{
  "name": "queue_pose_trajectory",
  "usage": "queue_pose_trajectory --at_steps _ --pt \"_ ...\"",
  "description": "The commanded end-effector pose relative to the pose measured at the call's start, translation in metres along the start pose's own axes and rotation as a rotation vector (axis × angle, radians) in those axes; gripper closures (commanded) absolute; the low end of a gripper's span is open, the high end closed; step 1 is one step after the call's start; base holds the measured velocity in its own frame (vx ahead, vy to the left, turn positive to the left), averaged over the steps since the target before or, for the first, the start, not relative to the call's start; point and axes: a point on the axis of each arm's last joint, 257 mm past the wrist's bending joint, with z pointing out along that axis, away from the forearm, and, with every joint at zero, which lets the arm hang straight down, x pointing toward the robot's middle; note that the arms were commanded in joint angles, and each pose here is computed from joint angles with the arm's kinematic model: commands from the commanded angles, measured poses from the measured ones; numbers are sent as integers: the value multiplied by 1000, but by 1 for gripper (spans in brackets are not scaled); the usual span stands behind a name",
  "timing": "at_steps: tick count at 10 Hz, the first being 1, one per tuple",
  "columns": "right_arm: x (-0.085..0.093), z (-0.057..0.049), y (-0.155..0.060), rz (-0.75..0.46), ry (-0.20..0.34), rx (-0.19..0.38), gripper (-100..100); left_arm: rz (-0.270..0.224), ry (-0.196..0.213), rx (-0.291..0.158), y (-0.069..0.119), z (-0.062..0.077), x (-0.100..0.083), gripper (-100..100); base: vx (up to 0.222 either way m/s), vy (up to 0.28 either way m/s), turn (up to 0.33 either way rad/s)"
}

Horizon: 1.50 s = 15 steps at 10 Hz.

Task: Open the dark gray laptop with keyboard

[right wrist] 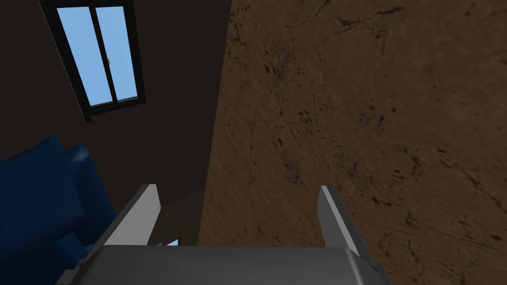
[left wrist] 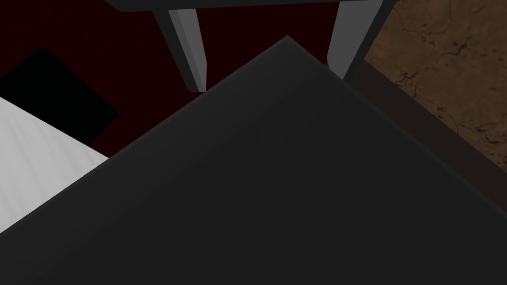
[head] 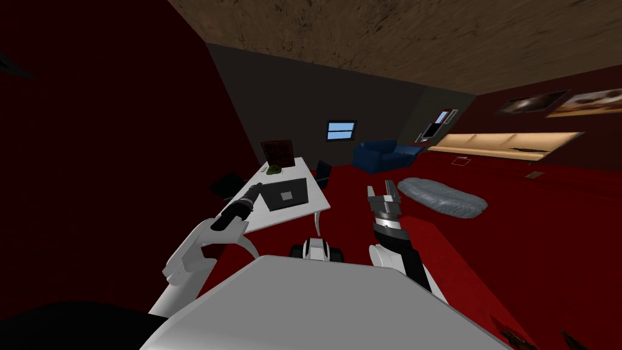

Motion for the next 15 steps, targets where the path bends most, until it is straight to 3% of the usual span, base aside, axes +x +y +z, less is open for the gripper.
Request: queue_pose_trajectory --at_steps 1,2,3,6,7,9,10,12,13,15 --pt "0 0 0 0 0 0 0 -8 4 -72 20 7 -9 100 -34 20 -177" --pt "0 0 0 0 0 0 0 -8 5 -95 26 6 -9 100 -8 11 -26" --pt "0 0 0 0 0 0 0 -16 -6 -99 22 12 -22 100 -19 7 -207" --pt "0 0 0 0 0 0 0 -16 -3 -151 35 10 -21 100 -14 10 -50" --pt "0 0 0 0 0 0 0 -25 -15 -153 31 16 -35 100 -24 0 -223" --pt "0 0 0 0 0 0 0 -25 -14 -205 44 13 -34 100 -19 20 -91" --pt "0 0 0 0 0 0 0 -36 -27 -210 39 18 -48 100 -21 10 -238" --pt "0 0 0 0 0 0 0 -36 -26 -256 51 16 -48 100 -13 16 -78" --pt "0 0 0 0 0 0 0 -48 -41 -260 46 20 -62 100 -27 9 -217" --pt "0 0 0 0 0 0 0 -49 -40 -312 58 16 -62 100 -20 13 -84"
